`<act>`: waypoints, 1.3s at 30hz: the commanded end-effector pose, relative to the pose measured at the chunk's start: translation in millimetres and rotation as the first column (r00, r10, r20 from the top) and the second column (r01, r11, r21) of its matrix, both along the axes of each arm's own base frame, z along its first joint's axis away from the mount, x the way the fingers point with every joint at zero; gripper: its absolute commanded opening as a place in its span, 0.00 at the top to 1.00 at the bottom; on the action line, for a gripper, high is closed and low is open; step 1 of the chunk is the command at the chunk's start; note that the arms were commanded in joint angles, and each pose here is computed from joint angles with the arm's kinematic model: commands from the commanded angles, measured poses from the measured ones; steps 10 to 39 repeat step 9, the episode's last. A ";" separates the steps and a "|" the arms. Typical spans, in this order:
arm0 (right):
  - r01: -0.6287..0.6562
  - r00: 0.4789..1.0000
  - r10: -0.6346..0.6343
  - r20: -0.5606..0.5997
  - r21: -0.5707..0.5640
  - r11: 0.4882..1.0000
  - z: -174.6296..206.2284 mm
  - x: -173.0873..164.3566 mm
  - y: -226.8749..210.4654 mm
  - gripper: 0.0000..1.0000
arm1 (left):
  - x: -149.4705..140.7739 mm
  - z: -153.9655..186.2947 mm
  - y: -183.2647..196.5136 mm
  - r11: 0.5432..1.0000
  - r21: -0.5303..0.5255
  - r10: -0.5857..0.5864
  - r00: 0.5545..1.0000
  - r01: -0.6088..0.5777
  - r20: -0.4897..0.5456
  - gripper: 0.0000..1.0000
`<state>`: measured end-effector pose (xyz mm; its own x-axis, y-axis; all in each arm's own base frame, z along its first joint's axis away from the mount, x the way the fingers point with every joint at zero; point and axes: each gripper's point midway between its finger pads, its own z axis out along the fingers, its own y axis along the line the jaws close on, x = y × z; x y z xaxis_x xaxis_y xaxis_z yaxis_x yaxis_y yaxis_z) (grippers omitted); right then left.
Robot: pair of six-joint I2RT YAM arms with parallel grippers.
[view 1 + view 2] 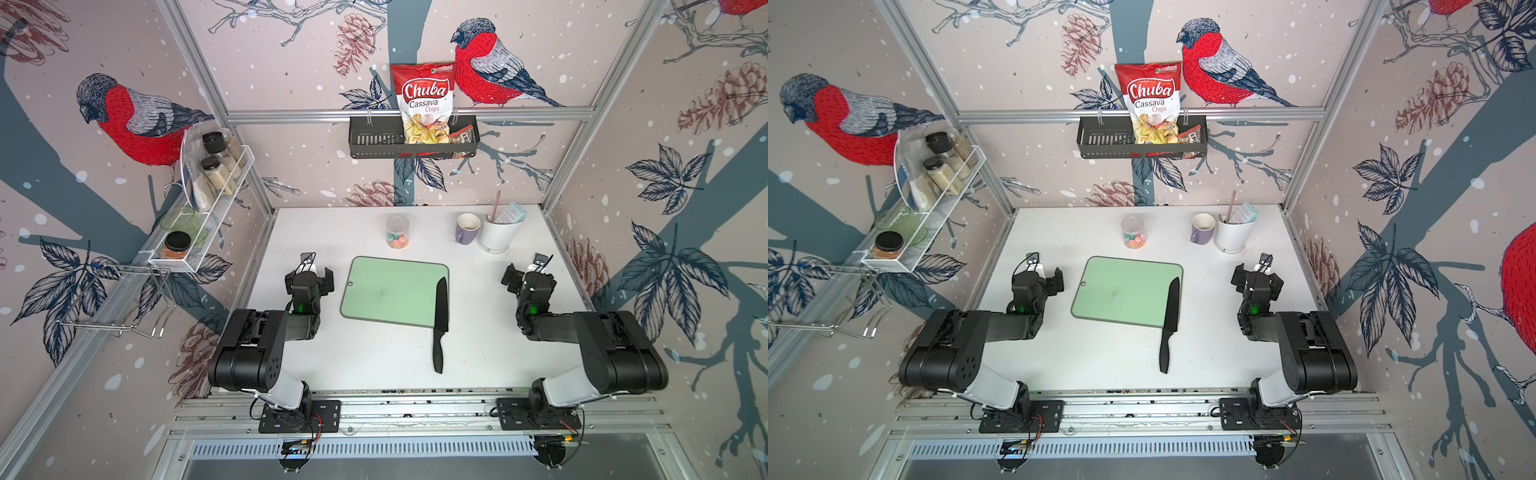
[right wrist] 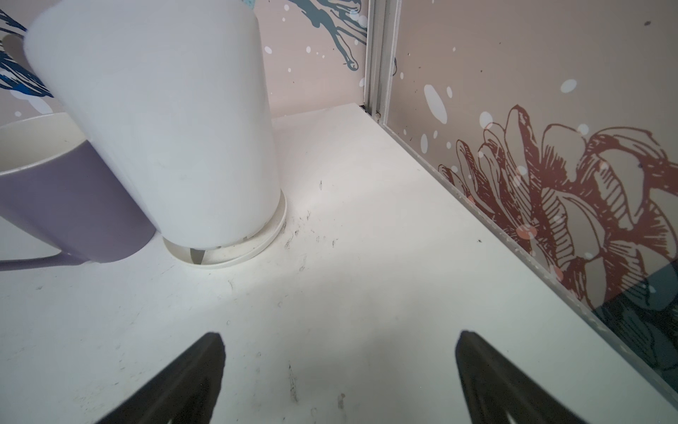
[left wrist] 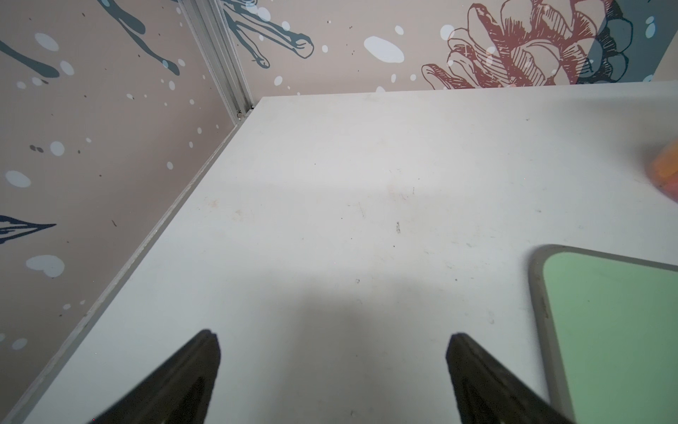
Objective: Align the knife with the edge of the cutting board
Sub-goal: Reset both arms
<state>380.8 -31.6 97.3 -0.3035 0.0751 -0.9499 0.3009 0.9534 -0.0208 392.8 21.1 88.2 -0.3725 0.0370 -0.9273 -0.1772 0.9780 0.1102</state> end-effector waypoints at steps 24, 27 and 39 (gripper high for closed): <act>-0.002 1.000 0.002 0.016 0.004 1.000 4.4 2.3 0.9 0.01 | 2.4 5.9 1.4 1.000 -0.007 0.006 1.000 -0.005 0.026 0.02; -0.002 1.000 0.002 0.016 0.004 1.000 4.4 2.3 0.9 0.01 | 2.4 5.9 1.4 1.000 -0.007 0.006 1.000 -0.005 0.026 0.02; -0.002 1.000 0.002 0.016 0.004 1.000 4.4 2.3 0.9 0.01 | 2.4 5.9 1.4 1.000 -0.007 0.006 1.000 -0.005 0.026 0.02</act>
